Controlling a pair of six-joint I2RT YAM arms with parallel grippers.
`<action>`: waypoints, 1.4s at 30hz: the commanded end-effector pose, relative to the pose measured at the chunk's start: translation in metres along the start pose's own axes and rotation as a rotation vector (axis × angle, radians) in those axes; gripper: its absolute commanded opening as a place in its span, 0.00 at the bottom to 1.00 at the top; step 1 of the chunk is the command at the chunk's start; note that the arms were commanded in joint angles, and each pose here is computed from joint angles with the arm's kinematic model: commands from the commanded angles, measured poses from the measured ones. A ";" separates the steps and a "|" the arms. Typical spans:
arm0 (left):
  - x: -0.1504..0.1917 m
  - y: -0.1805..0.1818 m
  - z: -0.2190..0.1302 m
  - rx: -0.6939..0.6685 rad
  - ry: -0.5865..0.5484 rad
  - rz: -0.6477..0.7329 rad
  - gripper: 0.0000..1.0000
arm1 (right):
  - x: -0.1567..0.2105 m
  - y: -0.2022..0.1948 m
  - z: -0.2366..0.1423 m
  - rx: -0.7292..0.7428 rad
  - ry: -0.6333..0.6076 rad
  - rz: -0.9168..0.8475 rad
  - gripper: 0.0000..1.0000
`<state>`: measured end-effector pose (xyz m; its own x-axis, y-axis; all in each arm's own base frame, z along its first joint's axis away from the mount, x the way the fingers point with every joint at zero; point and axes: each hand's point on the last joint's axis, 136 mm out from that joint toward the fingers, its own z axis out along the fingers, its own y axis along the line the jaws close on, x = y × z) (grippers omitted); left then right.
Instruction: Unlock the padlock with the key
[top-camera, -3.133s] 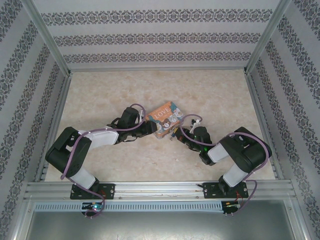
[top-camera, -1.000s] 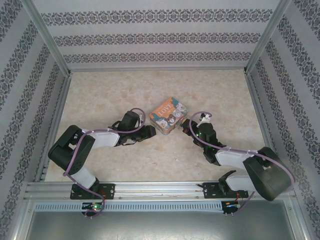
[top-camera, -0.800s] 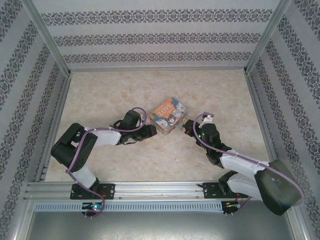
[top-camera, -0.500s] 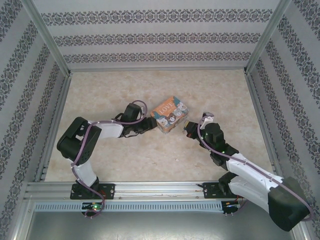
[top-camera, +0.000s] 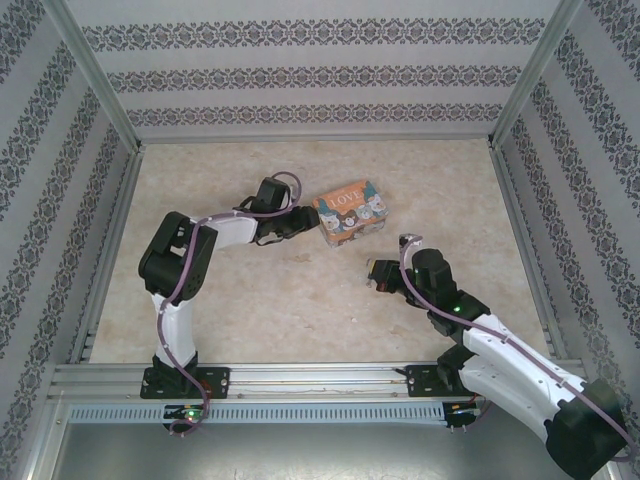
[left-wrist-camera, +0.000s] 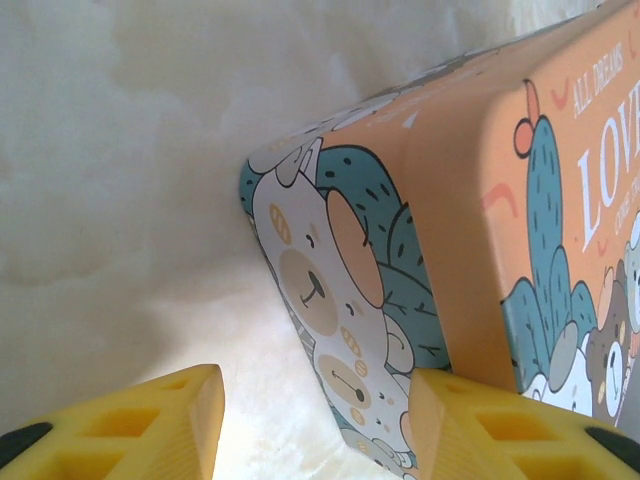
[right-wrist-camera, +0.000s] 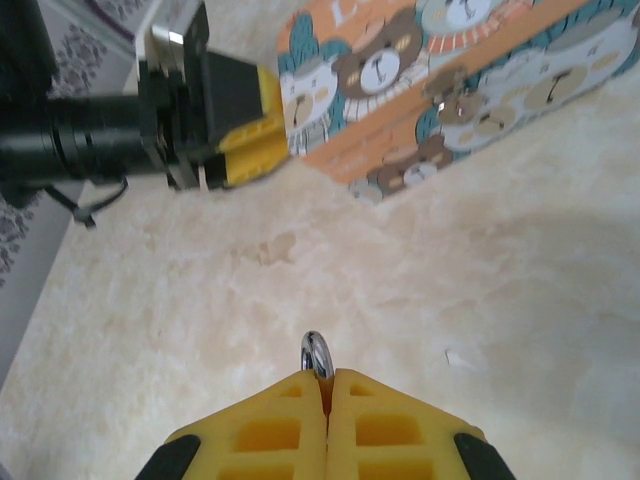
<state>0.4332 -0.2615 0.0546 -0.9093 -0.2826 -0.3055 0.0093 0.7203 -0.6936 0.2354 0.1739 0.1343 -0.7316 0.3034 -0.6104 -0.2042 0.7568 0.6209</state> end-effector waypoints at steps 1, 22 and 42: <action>-0.003 0.001 -0.005 -0.011 0.021 0.023 0.52 | 0.005 0.015 -0.007 -0.041 0.052 -0.032 0.00; 0.027 -0.026 -0.160 -0.023 -0.263 0.189 0.59 | 0.045 0.017 -0.009 -0.009 0.256 -0.004 0.00; 0.059 -0.020 -0.248 -0.024 -0.512 0.394 0.86 | 0.095 0.001 -0.007 0.077 0.448 0.138 0.00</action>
<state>0.2759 -0.1469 0.2150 -0.5459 -0.2815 -0.7892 0.3059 0.8099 -0.5005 0.1688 0.1958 0.0828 -0.9458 0.1371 -0.2944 -0.0791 0.7821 0.6181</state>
